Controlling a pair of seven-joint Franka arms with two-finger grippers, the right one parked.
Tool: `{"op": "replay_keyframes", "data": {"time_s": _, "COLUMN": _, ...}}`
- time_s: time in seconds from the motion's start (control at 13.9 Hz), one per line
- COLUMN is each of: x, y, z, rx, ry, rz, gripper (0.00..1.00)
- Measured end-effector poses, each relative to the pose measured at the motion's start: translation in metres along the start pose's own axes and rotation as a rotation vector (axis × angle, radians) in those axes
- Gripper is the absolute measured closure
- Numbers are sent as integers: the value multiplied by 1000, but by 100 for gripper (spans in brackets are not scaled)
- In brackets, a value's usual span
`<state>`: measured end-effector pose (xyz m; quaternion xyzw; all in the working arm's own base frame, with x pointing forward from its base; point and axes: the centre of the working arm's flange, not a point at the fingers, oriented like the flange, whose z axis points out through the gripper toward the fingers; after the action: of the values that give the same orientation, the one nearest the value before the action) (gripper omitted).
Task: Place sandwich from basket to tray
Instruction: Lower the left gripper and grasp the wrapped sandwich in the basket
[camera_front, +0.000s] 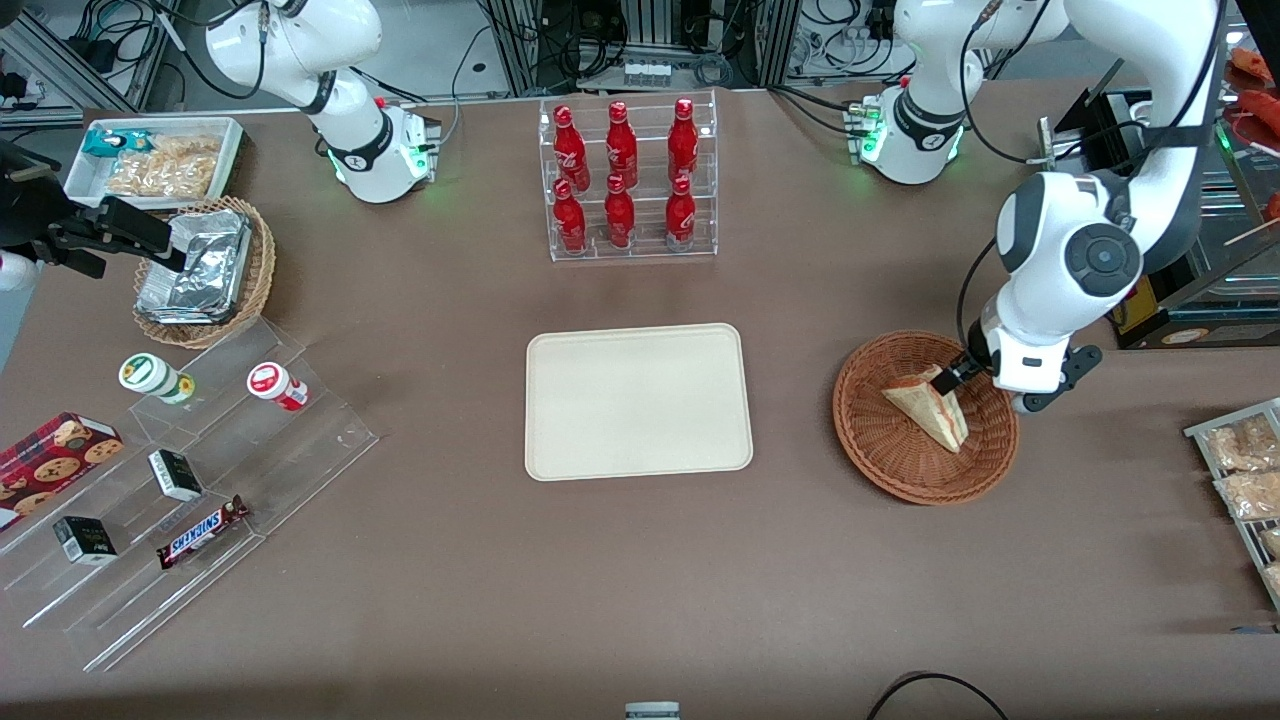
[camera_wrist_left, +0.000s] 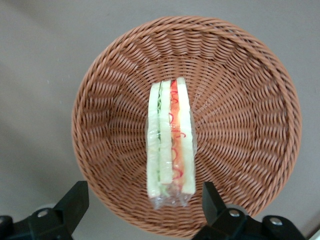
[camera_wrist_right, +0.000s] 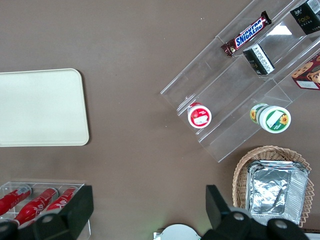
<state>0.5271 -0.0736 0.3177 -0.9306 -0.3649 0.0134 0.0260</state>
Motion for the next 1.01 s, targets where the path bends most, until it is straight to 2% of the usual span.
{"op": "replay_keyframes", "data": {"time_s": 0.14, "x": -3, "y": 7, "z": 12, "rx": -4, "ry": -2, "rz": -63, "gripper": 0}}
{"op": "replay_keyframes", "data": {"time_s": 0.43, "x": -4, "y": 8, "z": 27, "rx": 11, "ry": -16, "rz": -87, "gripper": 0}}
{"op": "replay_keyframes", "data": {"time_s": 0.94, "x": -1, "y": 13, "z": 62, "rx": 2, "ry": -25, "rz": -212, "gripper": 0}}
{"op": "replay_keyframes", "data": {"time_s": 1.01, "x": -1, "y": 13, "z": 62, "rx": 2, "ry": -25, "rz": -226, "gripper": 7}}
